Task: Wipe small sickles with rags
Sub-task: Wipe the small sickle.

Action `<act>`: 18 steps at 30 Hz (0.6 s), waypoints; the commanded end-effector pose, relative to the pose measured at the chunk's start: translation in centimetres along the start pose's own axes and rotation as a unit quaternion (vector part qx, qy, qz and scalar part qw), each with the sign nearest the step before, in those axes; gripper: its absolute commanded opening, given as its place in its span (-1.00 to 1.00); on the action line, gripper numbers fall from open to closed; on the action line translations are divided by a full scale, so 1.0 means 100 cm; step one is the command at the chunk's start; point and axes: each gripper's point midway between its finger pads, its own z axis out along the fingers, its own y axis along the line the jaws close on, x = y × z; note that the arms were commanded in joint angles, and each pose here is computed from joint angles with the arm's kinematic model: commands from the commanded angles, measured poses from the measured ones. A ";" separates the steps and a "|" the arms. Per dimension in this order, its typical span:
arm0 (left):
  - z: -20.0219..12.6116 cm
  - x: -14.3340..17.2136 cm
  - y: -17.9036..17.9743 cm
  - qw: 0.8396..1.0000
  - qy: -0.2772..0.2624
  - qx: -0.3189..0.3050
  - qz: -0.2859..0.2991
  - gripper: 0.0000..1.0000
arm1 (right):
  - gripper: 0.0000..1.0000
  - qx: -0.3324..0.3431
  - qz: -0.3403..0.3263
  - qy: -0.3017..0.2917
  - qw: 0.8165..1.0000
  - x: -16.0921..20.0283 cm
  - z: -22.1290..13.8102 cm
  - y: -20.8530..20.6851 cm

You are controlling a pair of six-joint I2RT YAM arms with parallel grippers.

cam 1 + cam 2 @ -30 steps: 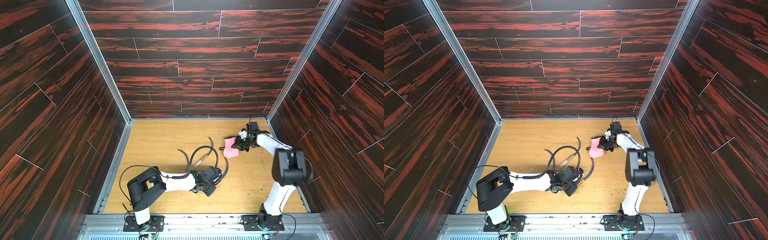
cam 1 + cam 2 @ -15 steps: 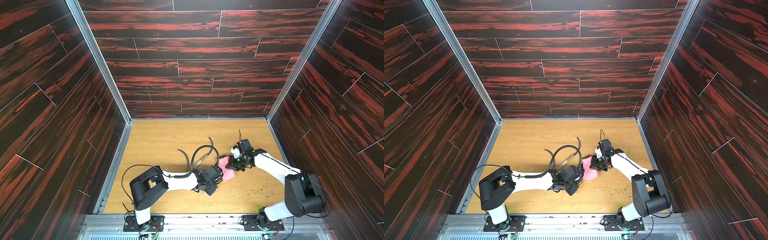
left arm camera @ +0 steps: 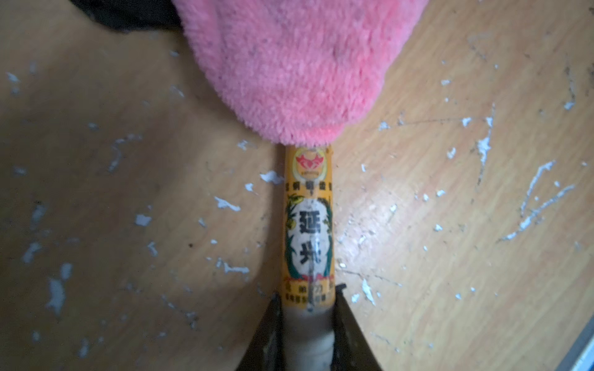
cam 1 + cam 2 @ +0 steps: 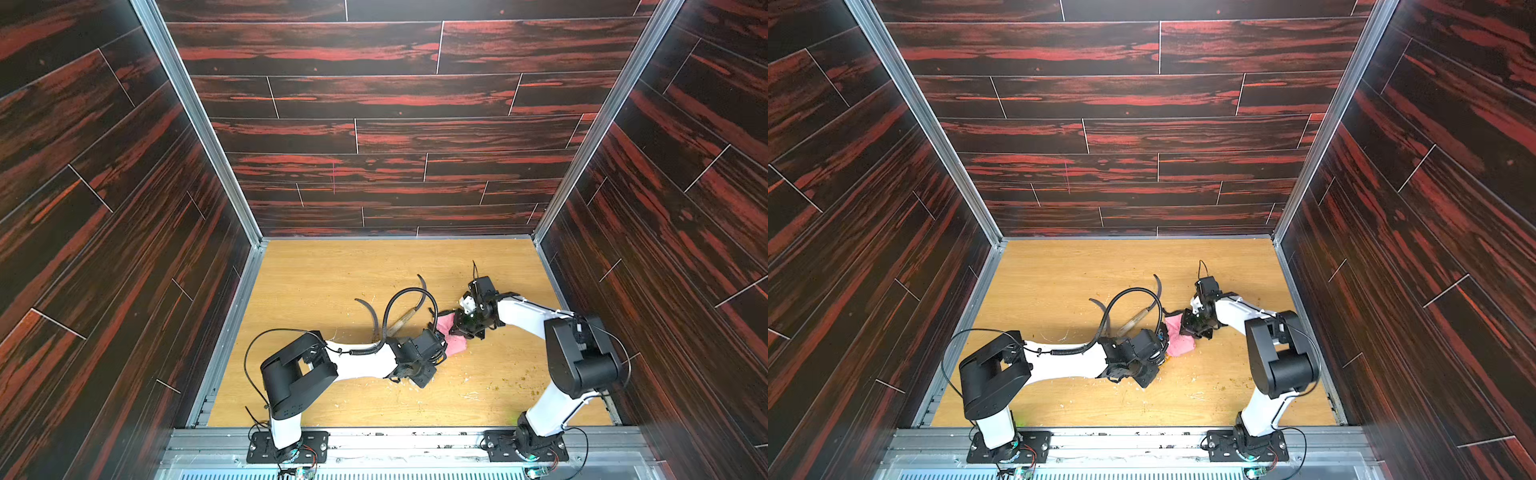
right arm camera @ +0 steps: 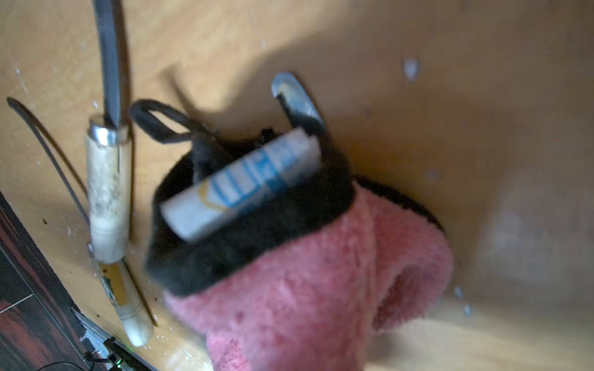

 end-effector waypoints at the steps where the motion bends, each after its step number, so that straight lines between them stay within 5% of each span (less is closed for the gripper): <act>1: 0.002 0.026 0.003 0.999 0.045 -0.008 0.004 -0.88 | -1.00 0.070 0.010 -0.037 0.997 -0.034 0.006 -0.037; 13: 0.006 0.034 0.006 0.999 0.053 -0.010 0.003 -0.88 | -1.00 0.061 0.036 -0.083 0.994 -0.112 -0.019 -0.046; 18: 0.009 0.037 0.008 0.998 0.059 -0.014 -0.003 -0.88 | -1.00 0.001 0.025 -0.112 0.993 -0.142 -0.040 -0.024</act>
